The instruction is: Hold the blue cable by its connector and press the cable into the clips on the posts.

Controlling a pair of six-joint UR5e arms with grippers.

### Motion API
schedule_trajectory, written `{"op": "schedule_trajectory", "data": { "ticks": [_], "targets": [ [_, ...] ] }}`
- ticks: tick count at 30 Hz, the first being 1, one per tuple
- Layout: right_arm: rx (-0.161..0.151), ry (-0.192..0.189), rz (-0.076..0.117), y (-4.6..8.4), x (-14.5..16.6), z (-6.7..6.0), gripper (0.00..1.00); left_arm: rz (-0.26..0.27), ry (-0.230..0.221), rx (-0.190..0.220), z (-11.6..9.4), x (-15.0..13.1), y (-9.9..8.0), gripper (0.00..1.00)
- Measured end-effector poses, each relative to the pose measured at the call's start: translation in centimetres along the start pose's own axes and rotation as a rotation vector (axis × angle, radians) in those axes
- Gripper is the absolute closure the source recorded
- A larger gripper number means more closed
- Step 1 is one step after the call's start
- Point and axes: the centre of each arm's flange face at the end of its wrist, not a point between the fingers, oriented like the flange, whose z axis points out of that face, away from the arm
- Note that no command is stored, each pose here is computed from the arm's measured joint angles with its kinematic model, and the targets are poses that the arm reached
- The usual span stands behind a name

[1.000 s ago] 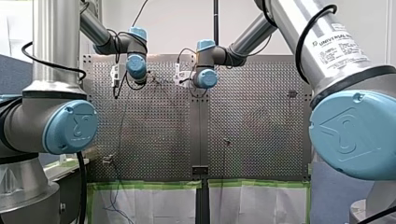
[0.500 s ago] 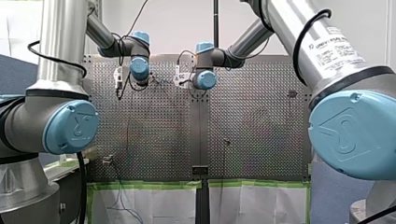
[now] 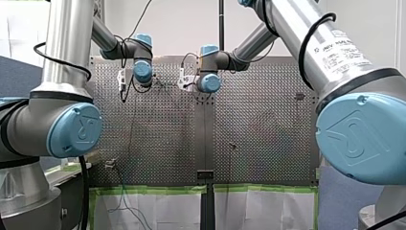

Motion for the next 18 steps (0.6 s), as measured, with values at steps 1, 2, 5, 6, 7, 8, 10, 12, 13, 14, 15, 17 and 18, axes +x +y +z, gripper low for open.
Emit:
{"op": "schedule_trajectory", "data": {
  "ticks": [1,2,5,6,7,8,10,12,13,14,15,17,18],
  "targets": [
    [-0.001,0.0,0.0,0.0,0.0,0.0,1.0,-0.003,-0.001,0.001,0.2,-0.1,0.0,1.0],
    [-0.002,0.001,0.0,0.1,0.0,0.1,1.0,-0.004,0.0,0.002,0.5,0.0,0.0,1.0],
    [-0.007,0.004,-0.001,0.5,0.1,0.3,1.0,-0.007,0.007,0.011,1.3,0.1,-0.1,1.0],
    [-0.008,0.006,-0.001,0.6,0.2,0.3,1.0,-0.01,0.005,0.015,1.5,0.0,-0.1,1.0],
    [-0.01,0.008,-0.001,0.8,0.3,0.4,1.0,-0.015,0.003,0.015,1.7,0.0,0.0,1.0],
    [-0.014,0.011,0.0,1.1,0.4,0.6,1.0,-0.02,0.001,0.015,1.9,-0.1,0.1,1.0],
    [-0.02,0.016,0.004,1.5,0.6,0.8,1.0,-0.031,-0.004,0.01,2.5,-0.2,0.7,1.0],
    [-0.027,0.022,0.006,2.0,0.8,1.1,1.0,-0.04,-0.006,0.006,3.0,-0.3,1.3,1.0],
    [-0.03,0.024,0.006,2.3,0.9,1.2,1.0,-0.044,-0.006,0.005,3.1,-0.3,1.6,1.0],
    [-0.035,0.026,0.007,2.6,1.0,1.3,1.0,-0.048,-0.007,0.004,3.3,-0.3,1.8,1.0],
    [-0.038,0.027,0.007,2.8,1.0,1.4,1.0,-0.051,-0.007,0.003,3.4,-0.3,2.0,1.0],
    [-0.044,0.027,0.006,3.3,1.0,1.5,1.0,-0.057,-0.008,0.002,3.6,-0.3,2.2,1.0],
    [-0.047,0.026,0.006,3.5,1.0,1.5,1.0,-0.061,-0.009,0.004,3.6,-0.3,2.3,1.0]
  ]
}}
